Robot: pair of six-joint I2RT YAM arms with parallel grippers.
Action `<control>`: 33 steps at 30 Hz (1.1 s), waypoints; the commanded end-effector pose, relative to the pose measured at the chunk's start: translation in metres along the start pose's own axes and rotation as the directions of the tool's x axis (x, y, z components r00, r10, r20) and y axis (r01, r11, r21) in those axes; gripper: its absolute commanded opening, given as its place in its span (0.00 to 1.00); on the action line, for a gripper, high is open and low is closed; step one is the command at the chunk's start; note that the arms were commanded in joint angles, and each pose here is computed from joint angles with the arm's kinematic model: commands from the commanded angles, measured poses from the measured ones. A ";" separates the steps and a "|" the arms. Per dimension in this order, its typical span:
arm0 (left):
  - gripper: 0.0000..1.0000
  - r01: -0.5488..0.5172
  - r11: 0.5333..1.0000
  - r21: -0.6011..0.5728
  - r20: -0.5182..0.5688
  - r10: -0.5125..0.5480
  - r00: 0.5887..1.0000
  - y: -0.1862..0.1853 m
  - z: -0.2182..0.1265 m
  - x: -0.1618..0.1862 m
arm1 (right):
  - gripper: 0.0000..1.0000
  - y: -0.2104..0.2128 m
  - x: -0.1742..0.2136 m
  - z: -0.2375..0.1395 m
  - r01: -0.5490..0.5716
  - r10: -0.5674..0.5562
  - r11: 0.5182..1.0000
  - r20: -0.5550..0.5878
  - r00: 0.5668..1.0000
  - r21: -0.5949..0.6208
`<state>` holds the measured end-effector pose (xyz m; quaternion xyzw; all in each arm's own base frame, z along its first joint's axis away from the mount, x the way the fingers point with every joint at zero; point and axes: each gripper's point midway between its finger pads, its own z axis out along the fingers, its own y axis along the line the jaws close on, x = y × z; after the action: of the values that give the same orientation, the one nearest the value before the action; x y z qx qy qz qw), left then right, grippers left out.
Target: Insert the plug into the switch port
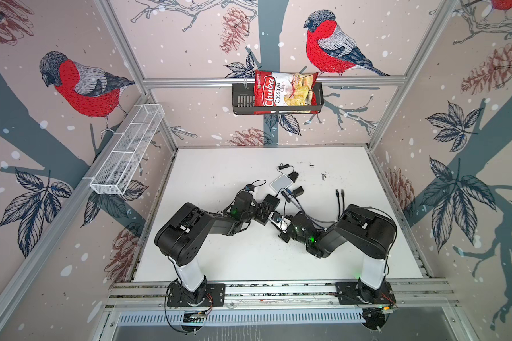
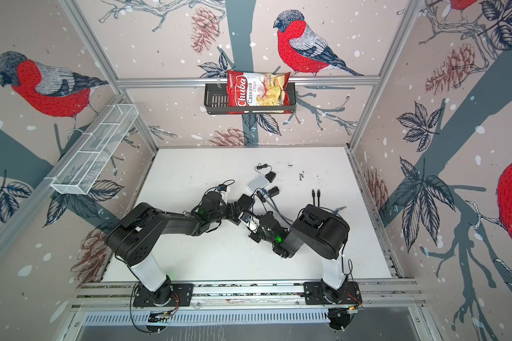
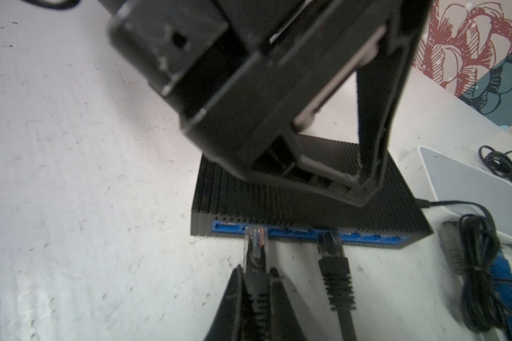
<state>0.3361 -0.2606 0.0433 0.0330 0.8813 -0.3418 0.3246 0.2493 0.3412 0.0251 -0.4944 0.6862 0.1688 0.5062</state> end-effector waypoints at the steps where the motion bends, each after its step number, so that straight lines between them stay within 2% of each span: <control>1: 0.76 0.027 0.998 0.054 -0.022 -0.026 0.999 -0.009 0.000 0.005 | 0.07 -0.009 -0.022 0.000 -0.028 0.024 0.999 0.093 0.995 0.034; 14: 0.72 0.037 0.993 0.108 -0.066 -0.030 0.997 -0.017 0.007 0.023 | 0.07 -0.009 -0.032 0.005 -0.030 0.025 0.999 0.131 0.991 0.040; 26: 0.70 -0.042 0.976 0.216 -0.112 0.067 0.991 -0.038 0.010 0.034 | 0.07 -0.003 -0.041 0.012 0.057 -0.057 0.998 0.179 0.982 0.006; 33: 0.69 -0.035 0.968 0.248 -0.135 0.070 0.988 -0.043 0.013 0.041 | 0.07 -0.005 -0.050 0.014 0.066 -0.068 0.998 0.232 0.970 0.017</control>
<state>0.3503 -0.2653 0.0371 0.0579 0.8660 -0.3282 0.3728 0.2658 0.3478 0.0231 -0.4829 0.6773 0.1558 0.5328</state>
